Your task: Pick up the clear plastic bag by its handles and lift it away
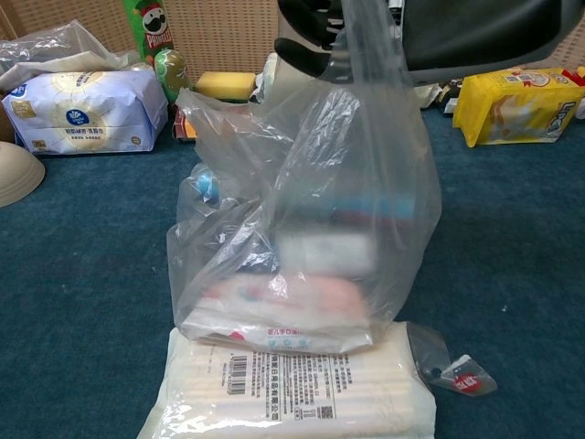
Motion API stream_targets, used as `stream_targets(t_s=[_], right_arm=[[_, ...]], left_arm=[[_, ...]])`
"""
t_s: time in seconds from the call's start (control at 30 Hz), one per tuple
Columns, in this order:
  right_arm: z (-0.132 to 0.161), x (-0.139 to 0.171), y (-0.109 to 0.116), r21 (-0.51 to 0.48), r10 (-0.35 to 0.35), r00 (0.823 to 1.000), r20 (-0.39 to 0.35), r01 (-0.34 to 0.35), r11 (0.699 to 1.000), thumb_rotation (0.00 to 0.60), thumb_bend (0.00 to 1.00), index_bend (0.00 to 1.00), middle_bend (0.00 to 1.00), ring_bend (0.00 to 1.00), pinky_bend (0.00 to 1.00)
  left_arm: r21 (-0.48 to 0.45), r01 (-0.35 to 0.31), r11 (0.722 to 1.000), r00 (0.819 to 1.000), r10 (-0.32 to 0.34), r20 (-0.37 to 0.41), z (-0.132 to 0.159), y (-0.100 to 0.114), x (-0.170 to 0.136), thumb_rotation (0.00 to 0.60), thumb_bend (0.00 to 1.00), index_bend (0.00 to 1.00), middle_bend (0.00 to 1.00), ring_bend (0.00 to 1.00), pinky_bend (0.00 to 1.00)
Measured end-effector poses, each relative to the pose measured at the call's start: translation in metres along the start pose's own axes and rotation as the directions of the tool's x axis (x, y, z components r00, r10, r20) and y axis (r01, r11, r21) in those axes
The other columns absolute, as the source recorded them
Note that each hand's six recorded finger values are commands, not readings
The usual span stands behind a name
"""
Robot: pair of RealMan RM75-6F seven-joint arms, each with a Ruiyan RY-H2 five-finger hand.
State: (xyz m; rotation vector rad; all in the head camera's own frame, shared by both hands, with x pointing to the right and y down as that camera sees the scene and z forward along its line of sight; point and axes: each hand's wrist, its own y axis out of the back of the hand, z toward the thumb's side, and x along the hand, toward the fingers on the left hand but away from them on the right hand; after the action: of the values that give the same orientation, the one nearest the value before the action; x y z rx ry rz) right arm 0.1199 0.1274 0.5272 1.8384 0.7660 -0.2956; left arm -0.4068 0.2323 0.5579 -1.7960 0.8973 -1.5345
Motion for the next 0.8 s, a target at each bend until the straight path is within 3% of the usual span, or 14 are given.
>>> stream_targets(t_s=[0.2,0.47,0.8], right_arm=[[0.007,0.003,-0.009,0.005,0.038,0.999,0.019,-0.038,0.999,0.324,0.04,0.60,0.53,0.53,0.37],[0.015,0.012,-0.019,-0.056,0.071,0.997,0.011,-0.071,0.996,0.322,0.05,0.59,0.56,0.60,0.50],[0.025,0.021,-0.022,-0.107,0.089,0.996,-0.026,-0.092,0.990,0.325,0.05,0.59,0.60,0.64,0.59]], left_arm=[[-0.002,0.005,1.000,1.000,-0.005,-0.001,0.000,-0.001,0.001,0.600,0.07,0.08,0.14,0.03,0.10],[-0.003,0.008,1.000,1.000,-0.008,0.002,0.001,-0.002,0.002,0.600,0.07,0.08,0.14,0.03,0.10],[-0.006,0.010,1.000,1.000,-0.010,-0.002,0.000,-0.002,0.001,0.600,0.07,0.08,0.14,0.03,0.10]])
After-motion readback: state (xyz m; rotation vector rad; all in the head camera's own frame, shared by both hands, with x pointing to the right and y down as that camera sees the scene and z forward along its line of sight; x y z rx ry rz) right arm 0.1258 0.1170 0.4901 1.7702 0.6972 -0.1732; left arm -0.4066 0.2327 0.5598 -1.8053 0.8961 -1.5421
